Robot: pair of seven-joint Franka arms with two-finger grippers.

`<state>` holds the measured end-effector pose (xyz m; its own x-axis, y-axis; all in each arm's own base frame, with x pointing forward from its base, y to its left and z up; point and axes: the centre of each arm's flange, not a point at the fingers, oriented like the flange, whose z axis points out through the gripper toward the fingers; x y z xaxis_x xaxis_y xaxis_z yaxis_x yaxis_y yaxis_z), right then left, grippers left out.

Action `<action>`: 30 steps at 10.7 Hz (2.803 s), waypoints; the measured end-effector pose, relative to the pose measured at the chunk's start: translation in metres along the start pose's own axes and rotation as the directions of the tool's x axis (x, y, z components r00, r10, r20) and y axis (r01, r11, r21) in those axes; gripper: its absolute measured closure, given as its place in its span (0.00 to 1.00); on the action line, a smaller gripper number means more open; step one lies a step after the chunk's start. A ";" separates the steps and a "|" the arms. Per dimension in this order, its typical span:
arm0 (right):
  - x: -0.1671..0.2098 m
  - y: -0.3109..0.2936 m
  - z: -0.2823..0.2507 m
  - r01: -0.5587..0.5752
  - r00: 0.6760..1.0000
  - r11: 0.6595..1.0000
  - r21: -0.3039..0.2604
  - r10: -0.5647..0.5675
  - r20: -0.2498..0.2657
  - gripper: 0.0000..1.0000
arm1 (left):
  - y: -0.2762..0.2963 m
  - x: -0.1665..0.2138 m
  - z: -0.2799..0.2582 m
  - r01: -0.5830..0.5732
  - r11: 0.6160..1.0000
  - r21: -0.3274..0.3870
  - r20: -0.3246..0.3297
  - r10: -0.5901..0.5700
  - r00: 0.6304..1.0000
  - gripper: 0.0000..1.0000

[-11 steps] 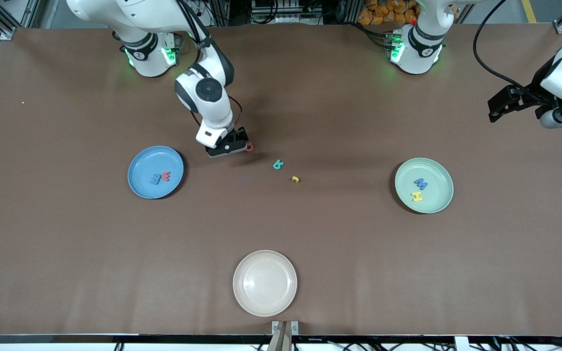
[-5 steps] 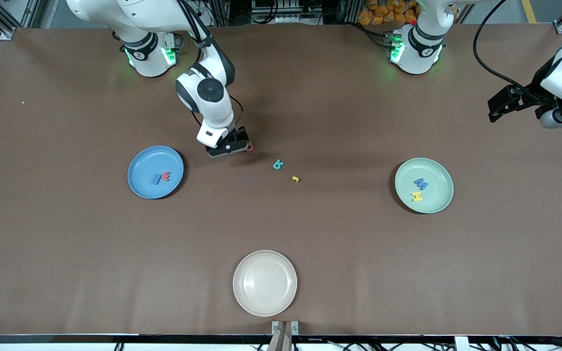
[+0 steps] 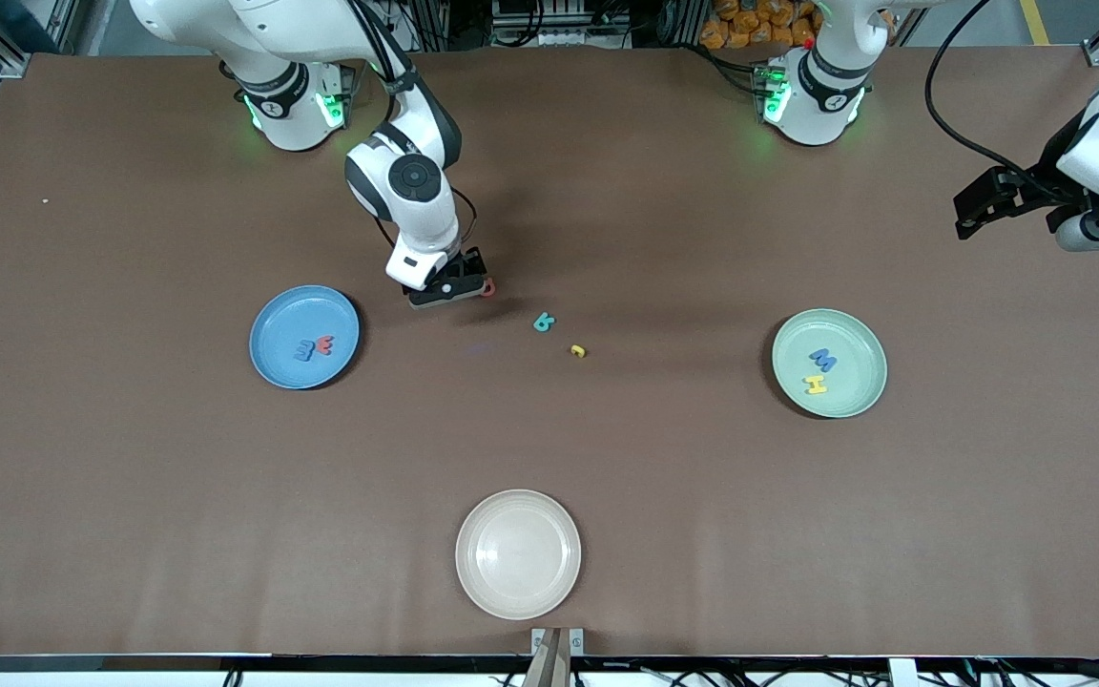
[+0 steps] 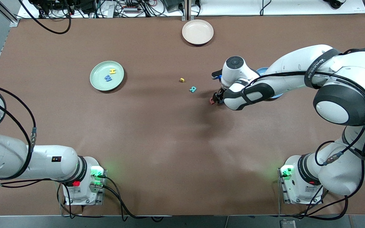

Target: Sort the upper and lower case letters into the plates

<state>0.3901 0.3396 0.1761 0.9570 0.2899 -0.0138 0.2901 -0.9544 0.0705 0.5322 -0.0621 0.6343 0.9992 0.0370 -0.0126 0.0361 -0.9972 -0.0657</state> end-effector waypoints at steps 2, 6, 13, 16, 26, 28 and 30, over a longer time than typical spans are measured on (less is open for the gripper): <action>0.004 -0.002 -0.004 -0.006 1.000 1.000 -0.008 0.006 0.012 0.00 | 0.000 0.000 0.000 0.000 1.000 0.000 0.000 0.000 1.000 0.00; 0.003 -0.004 -0.004 -0.027 1.000 1.000 -0.011 0.027 0.016 0.00 | 0.000 0.000 0.000 -0.001 1.000 0.000 0.000 0.001 1.000 0.00; -0.001 -0.012 -0.003 -0.038 0.999 0.999 -0.015 0.039 0.021 0.00 | 0.000 0.000 0.000 -0.001 1.000 0.000 0.001 0.001 1.000 0.00; -0.001 -0.010 -0.001 -0.042 0.999 0.999 -0.018 0.043 0.022 0.00 | 0.000 0.000 0.000 -0.001 1.000 0.000 0.001 0.001 1.000 0.00; 0.020 -0.002 -0.002 -0.074 0.997 0.997 -0.009 0.074 -0.004 0.04 | 0.003 -0.001 0.002 -0.006 1.000 0.001 0.006 0.006 1.000 0.00; 0.019 -0.003 0.001 -0.072 0.997 0.997 -0.012 0.072 0.001 0.05 | 0.004 -0.001 0.002 -0.007 1.000 0.001 0.006 0.007 1.000 0.00; 0.018 -0.003 0.004 -0.070 0.997 0.997 -0.017 0.070 0.008 0.04 | 0.004 -0.001 0.002 -0.007 1.000 0.001 0.007 0.007 1.000 0.00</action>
<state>0.4062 0.3476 0.1716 0.9750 0.2216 -0.0169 0.2222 -0.9710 0.0878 0.5313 -0.0657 0.6322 0.9993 0.0303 -0.0200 0.0289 -0.9973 -0.0668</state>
